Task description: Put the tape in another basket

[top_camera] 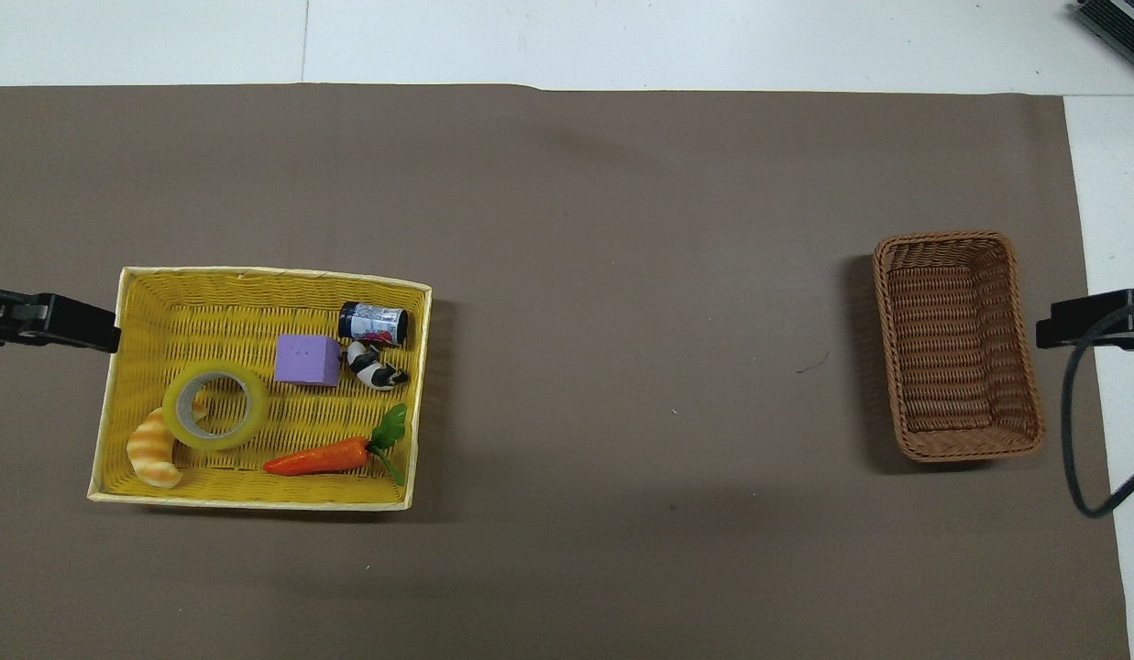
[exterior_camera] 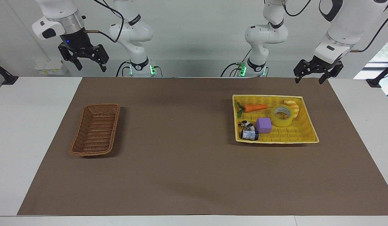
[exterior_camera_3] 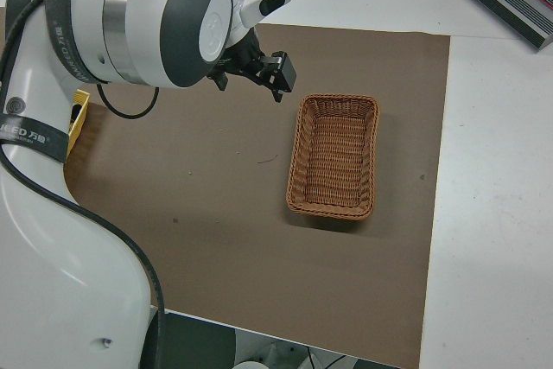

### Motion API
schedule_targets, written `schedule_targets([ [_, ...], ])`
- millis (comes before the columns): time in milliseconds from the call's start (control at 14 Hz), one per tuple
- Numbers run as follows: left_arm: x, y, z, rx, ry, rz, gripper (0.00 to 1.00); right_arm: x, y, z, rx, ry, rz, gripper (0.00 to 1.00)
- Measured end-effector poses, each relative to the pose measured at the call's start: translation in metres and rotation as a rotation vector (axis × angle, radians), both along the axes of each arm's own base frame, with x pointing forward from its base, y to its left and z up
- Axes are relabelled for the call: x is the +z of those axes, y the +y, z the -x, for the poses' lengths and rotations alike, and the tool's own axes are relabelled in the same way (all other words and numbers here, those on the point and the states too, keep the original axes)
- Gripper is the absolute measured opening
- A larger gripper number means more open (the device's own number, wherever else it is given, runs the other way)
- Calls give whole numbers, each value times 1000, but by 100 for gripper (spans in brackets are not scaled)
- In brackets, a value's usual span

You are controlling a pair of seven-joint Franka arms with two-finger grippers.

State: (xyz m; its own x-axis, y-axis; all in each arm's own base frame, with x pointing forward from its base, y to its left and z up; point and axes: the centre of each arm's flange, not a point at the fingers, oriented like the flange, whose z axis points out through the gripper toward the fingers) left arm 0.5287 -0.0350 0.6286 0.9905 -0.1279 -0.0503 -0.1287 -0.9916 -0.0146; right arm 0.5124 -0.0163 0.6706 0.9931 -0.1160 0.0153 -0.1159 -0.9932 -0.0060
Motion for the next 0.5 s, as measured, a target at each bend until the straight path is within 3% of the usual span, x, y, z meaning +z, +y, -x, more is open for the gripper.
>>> schedule_targets([
  [500, -16, 8, 6, -66, 14, 3, 100, 0, 0, 0, 0, 0, 0, 100],
])
